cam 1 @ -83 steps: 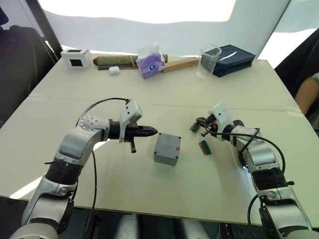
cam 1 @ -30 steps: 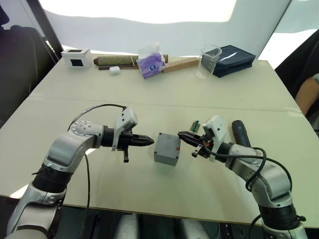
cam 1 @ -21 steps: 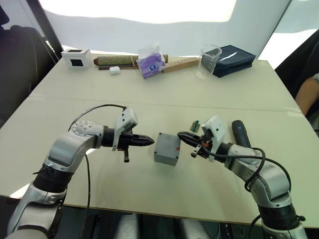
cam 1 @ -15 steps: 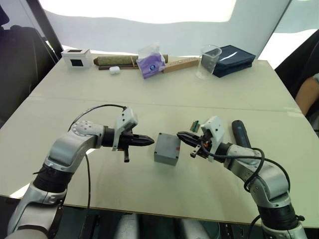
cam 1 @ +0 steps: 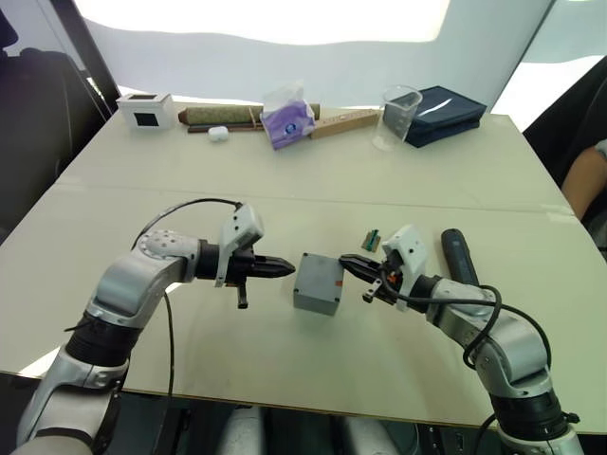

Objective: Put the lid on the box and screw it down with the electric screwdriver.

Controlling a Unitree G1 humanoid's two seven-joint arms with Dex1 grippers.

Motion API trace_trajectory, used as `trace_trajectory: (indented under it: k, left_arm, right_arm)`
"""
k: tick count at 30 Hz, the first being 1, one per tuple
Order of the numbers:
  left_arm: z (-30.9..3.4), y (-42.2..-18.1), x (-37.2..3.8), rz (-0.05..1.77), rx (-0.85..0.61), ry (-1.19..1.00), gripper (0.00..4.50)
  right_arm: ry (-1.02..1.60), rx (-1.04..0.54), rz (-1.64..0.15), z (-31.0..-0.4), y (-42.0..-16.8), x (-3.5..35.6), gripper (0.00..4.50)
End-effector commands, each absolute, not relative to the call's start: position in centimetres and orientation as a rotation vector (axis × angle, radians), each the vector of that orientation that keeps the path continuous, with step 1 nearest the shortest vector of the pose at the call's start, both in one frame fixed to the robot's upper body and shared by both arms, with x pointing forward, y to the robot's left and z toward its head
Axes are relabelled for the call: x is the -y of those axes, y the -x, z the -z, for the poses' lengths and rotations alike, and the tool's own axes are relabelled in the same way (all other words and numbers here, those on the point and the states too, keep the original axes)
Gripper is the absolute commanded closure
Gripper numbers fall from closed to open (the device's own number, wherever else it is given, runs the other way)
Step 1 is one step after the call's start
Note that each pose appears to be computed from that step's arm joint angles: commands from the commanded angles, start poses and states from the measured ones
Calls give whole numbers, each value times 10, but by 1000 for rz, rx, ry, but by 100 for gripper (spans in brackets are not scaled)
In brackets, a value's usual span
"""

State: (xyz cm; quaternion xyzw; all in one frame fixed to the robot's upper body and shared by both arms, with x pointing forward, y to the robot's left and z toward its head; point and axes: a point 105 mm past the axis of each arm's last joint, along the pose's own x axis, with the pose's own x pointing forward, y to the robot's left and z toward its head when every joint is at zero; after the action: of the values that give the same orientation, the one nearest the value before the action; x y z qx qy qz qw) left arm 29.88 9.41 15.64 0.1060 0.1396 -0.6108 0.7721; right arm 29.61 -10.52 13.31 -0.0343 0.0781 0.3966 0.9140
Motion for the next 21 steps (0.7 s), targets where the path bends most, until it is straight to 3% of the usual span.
trace_trajectory:
  k: [1, 9, 13, 18, 19, 21]
  left_arm:
    - [-170, -299, -91, 1332, -249, -254, 450]
    - [-182, -305, -88, 1342, -212, -203, 450]
    - [-191, -307, -79, 1369, -167, -195, 450]
    - [-202, -297, -60, 1512, -107, -277, 450]
    - [-204, -296, -58, 1540, -95, -313, 450]
    - [-205, -295, -55, 1583, -74, -373, 450]
  right_arm:
    - [92, -132, -821, -139, -294, 107, 368]
    - [95, -132, -785, -157, -292, 127, 63]
    - [37, -204, -719, -177, -291, 150, 63]
    - [82, -491, -542, -197, -282, 214, 63]
    - [100, -553, -494, -201, -279, 226, 31]
    - [136, -673, -429, -203, -270, 248, 31]
